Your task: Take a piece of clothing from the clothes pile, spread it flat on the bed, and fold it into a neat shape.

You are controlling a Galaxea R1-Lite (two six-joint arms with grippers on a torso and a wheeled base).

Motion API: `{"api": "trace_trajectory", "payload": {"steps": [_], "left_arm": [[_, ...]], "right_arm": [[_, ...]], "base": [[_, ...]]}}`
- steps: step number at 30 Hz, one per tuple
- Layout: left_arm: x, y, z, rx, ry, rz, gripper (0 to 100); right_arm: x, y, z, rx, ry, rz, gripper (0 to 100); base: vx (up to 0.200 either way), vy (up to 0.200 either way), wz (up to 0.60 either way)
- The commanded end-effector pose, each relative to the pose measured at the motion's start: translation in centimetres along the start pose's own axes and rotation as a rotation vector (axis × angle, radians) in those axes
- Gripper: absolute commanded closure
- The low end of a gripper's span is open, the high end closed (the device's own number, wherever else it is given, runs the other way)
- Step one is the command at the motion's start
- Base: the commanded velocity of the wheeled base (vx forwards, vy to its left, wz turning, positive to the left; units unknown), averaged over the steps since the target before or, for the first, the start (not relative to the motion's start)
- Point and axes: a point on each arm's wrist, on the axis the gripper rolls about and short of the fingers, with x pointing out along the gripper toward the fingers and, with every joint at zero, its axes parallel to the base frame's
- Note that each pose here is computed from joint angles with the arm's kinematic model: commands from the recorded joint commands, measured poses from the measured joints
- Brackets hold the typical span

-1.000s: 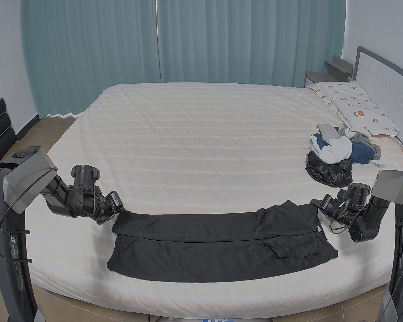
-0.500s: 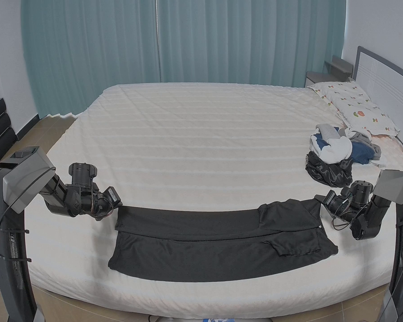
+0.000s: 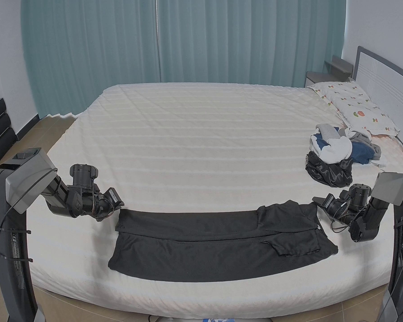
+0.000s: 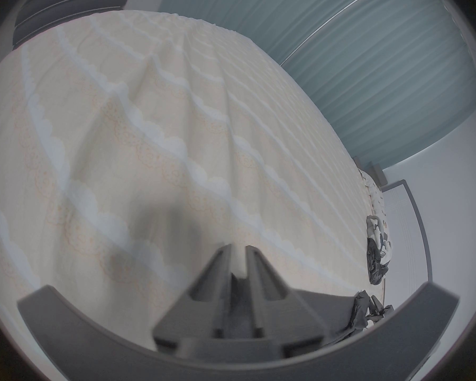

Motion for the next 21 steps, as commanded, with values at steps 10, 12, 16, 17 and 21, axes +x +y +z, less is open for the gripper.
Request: {"api": "trace_trajectory", "payload": {"steps": [10,12,16,17,21], "left_arm": [[0.3,0.3,-0.1,-0.008,0.004,0.006,0],[0.3,0.4,0.0,-0.009,0.003,0.007,0],[0.3,0.4,-0.1,-0.007,0.006,0.007,0],[0.3,0.4,-0.1,-0.006,0.006,0.007,0],[0.3,0.3,-0.1,-0.005,0.004,0.006,0]], "right_arm": [[-1.1,6.9,1.2,-0.088,-0.005,0.154,0],[-0.5,8.0,0.1,-0.097,0.036,0.179,0],[0.5,8.1,-2.6,-0.102,0.133,0.160,0],[0.6,7.7,-2.9,-0.118,0.141,0.151,0],[0.7,6.6,-3.0,-0.150,0.145,0.128,0]], "base": [[0.000,0.000,0.00],[0.000,0.000,0.00],[0.000,0.000,0.00],[0.000,0.000,0.00],[0.000,0.000,0.00]]}}
